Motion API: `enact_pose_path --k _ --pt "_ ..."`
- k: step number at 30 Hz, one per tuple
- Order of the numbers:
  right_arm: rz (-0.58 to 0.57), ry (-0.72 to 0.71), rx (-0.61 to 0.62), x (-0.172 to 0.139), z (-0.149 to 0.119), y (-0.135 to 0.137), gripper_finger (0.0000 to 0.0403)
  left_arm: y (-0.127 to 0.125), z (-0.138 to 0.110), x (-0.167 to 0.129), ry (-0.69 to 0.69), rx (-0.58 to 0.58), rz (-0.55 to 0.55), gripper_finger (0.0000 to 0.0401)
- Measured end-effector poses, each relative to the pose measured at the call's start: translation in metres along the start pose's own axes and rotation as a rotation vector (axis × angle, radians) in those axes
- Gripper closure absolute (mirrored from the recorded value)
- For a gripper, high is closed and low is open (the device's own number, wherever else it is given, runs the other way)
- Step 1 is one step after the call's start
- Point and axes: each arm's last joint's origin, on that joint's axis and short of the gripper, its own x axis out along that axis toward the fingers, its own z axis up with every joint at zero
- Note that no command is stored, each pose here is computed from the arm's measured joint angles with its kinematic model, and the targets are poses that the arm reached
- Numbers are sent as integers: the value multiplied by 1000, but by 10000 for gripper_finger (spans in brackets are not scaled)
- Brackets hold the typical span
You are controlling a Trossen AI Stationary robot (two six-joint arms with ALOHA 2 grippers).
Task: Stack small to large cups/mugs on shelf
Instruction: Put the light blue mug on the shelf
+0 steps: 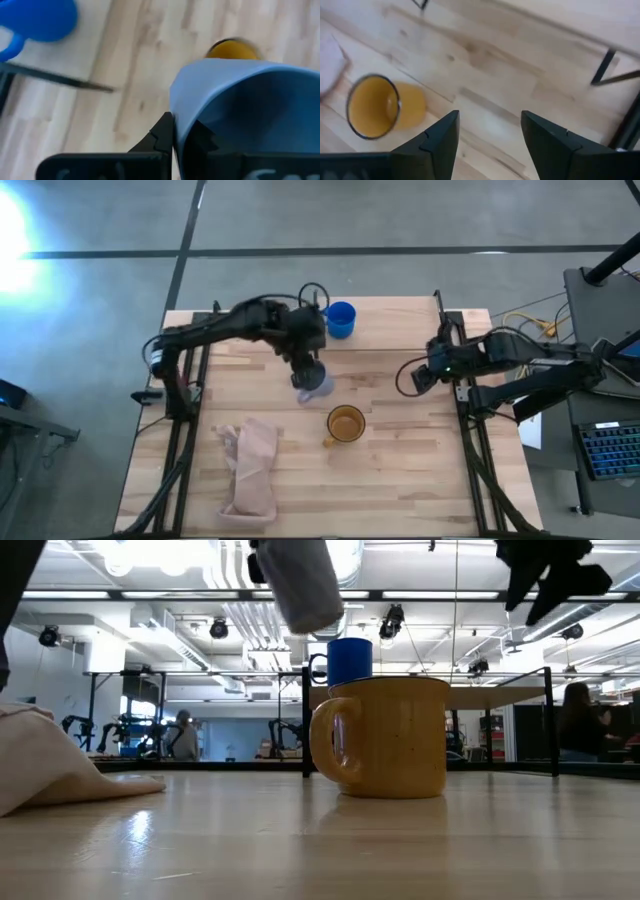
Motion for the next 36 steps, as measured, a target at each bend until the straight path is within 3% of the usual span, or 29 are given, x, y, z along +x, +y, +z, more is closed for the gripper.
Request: enact_pose_path --k 3,13,28,36 --pt "7 -50 8 -12 5 0 200 6 5 15 59 28 56 399" --pt "-66 -32 21 -29 4 -13 225 5 10 41 130 43 57 399" --pt "25 -86 12 -33 8 -8 249 22 25 117 226 59 35 399" --pt "26 -86 11 -33 8 -8 260 31 37 126 177 52 3 399"
